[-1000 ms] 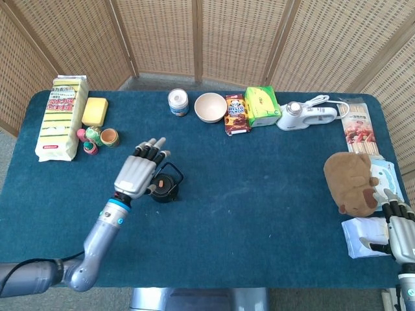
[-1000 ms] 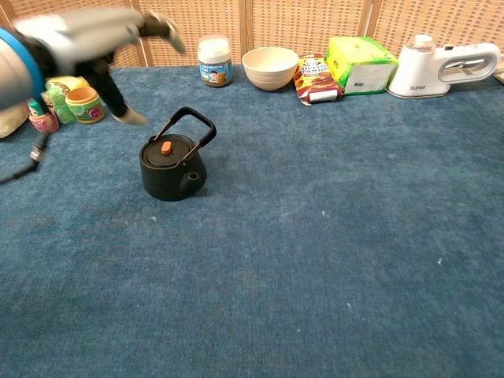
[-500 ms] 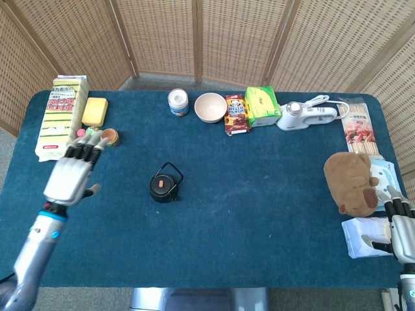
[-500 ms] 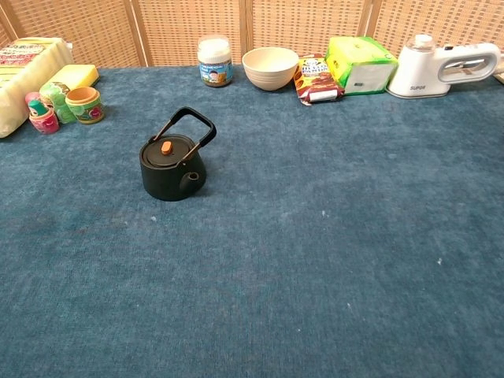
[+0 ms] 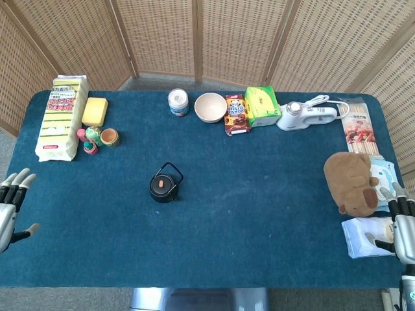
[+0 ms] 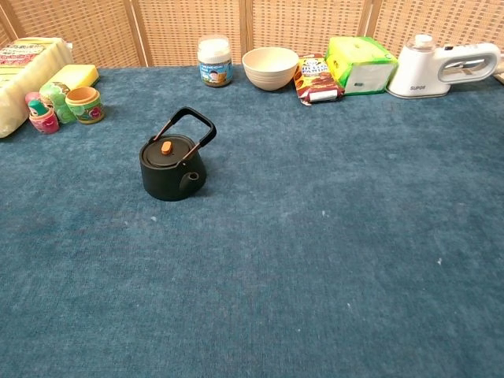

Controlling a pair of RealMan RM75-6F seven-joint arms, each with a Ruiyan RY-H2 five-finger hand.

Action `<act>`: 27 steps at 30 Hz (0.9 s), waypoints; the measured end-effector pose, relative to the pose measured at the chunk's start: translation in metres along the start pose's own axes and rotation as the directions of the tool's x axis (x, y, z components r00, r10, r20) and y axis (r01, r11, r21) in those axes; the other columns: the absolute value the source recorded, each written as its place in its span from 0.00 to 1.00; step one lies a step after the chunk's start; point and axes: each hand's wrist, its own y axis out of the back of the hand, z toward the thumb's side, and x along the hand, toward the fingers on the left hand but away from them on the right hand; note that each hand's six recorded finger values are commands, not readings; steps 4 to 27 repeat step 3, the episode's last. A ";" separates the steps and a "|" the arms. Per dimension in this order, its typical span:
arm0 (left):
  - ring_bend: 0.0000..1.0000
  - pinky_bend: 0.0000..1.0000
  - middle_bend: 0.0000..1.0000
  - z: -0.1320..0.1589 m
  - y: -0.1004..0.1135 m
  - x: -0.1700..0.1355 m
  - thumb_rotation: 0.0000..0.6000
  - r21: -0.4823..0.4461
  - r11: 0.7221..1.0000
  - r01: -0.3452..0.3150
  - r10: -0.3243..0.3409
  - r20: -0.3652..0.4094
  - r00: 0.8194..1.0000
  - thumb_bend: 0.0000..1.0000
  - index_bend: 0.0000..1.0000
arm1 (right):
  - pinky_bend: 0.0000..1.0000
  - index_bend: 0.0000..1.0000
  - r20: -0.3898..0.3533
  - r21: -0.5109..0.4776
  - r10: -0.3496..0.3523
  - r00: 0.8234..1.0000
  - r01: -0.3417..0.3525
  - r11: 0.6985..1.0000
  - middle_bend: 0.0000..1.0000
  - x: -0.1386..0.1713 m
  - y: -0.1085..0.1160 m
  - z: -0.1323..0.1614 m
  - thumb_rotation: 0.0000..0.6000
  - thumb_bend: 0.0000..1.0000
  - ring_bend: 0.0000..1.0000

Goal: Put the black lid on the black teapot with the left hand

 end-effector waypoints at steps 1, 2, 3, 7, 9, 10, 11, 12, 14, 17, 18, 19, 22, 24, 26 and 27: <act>0.00 0.10 0.00 0.000 -0.001 -0.001 1.00 -0.002 1.000 0.003 -0.003 -0.002 1.000 0.11 0.00 | 0.00 0.10 0.000 0.003 -0.007 1.000 0.007 1.000 0.01 0.000 0.001 0.001 1.00 0.03 0.01; 0.00 0.10 0.00 0.000 -0.002 -0.002 1.00 -0.005 1.000 0.006 -0.006 0.001 1.000 0.11 0.00 | 0.00 0.10 0.000 0.005 -0.011 1.000 0.011 1.000 0.01 0.000 0.001 0.001 1.00 0.03 0.01; 0.00 0.10 0.00 0.000 -0.003 -0.003 1.00 -0.006 1.000 0.008 -0.008 0.005 1.000 0.11 0.00 | 0.00 0.10 0.000 0.006 -0.014 1.000 0.014 1.000 0.01 0.000 0.000 0.002 1.00 0.03 0.01; 0.00 0.10 0.00 0.000 -0.003 -0.003 1.00 -0.006 1.000 0.008 -0.008 0.005 1.000 0.11 0.00 | 0.00 0.10 0.000 0.006 -0.014 1.000 0.014 1.000 0.01 0.000 0.000 0.002 1.00 0.03 0.01; 0.00 0.10 0.00 0.000 -0.003 -0.003 1.00 -0.006 1.000 0.008 -0.008 0.005 1.000 0.11 0.00 | 0.00 0.10 0.000 0.006 -0.014 1.000 0.014 1.000 0.01 0.000 0.000 0.002 1.00 0.03 0.01; 0.00 0.10 0.00 0.000 -0.003 -0.003 1.00 -0.006 1.000 0.008 -0.008 0.005 1.000 0.11 0.00 | 0.00 0.10 0.000 0.006 -0.014 1.000 0.014 1.000 0.01 0.000 0.000 0.002 1.00 0.03 0.01; 0.00 0.10 0.00 0.000 -0.003 -0.003 1.00 -0.006 1.000 0.008 -0.008 0.005 1.000 0.11 0.00 | 0.00 0.10 0.000 0.006 -0.014 1.000 0.014 1.000 0.01 0.000 0.000 0.002 1.00 0.03 0.01; 0.00 0.10 0.00 0.000 -0.003 -0.003 1.00 -0.006 1.000 0.008 -0.008 0.005 1.000 0.11 0.00 | 0.00 0.10 0.000 0.006 -0.014 1.000 0.014 1.000 0.01 0.000 0.000 0.002 1.00 0.03 0.01; 0.00 0.10 0.00 0.000 -0.003 -0.003 1.00 -0.006 1.000 0.008 -0.008 0.005 1.000 0.11 0.00 | 0.00 0.10 0.000 0.006 -0.014 1.000 0.014 1.000 0.01 0.000 0.000 0.002 1.00 0.03 0.01; 0.00 0.10 0.00 0.000 -0.003 -0.003 1.00 -0.006 1.000 0.008 -0.008 0.005 1.000 0.11 0.00 | 0.00 0.10 0.000 0.006 -0.014 1.000 0.014 1.000 0.01 0.000 0.000 0.002 1.00 0.03 0.01; 0.00 0.10 0.00 0.000 -0.003 -0.003 1.00 -0.006 1.000 0.008 -0.008 0.005 1.000 0.11 0.00 | 0.00 0.10 0.000 0.006 -0.014 1.000 0.014 1.000 0.01 0.000 0.000 0.002 1.00 0.03 0.01; 0.00 0.10 0.00 0.000 -0.003 -0.003 1.00 -0.006 1.000 0.008 -0.008 0.005 1.000 0.11 0.00 | 0.00 0.10 0.000 0.006 -0.014 1.000 0.014 1.000 0.01 0.000 0.000 0.002 1.00 0.03 0.01; 0.00 0.10 0.00 0.000 -0.003 -0.003 1.00 -0.006 1.000 0.008 -0.008 0.005 1.000 0.11 0.00 | 0.00 0.10 0.000 0.006 -0.014 1.000 0.014 1.000 0.01 0.000 0.000 0.002 1.00 0.03 0.01; 0.00 0.10 0.00 0.000 -0.003 -0.003 1.00 -0.006 1.000 0.008 -0.008 0.005 1.000 0.11 0.00 | 0.00 0.10 0.000 0.006 -0.014 1.000 0.014 1.000 0.01 0.000 0.000 0.002 1.00 0.03 0.01; 0.00 0.10 0.00 0.000 -0.003 -0.003 1.00 -0.006 1.000 0.008 -0.008 0.005 1.000 0.11 0.00 | 0.00 0.10 0.000 0.006 -0.014 1.000 0.014 1.000 0.01 0.000 0.000 0.002 1.00 0.03 0.01; 0.00 0.10 0.00 0.000 -0.003 -0.003 1.00 -0.006 1.000 0.008 -0.008 0.005 1.000 0.11 0.00 | 0.00 0.10 0.000 0.006 -0.014 1.000 0.014 1.000 0.01 0.000 0.000 0.002 1.00 0.03 0.01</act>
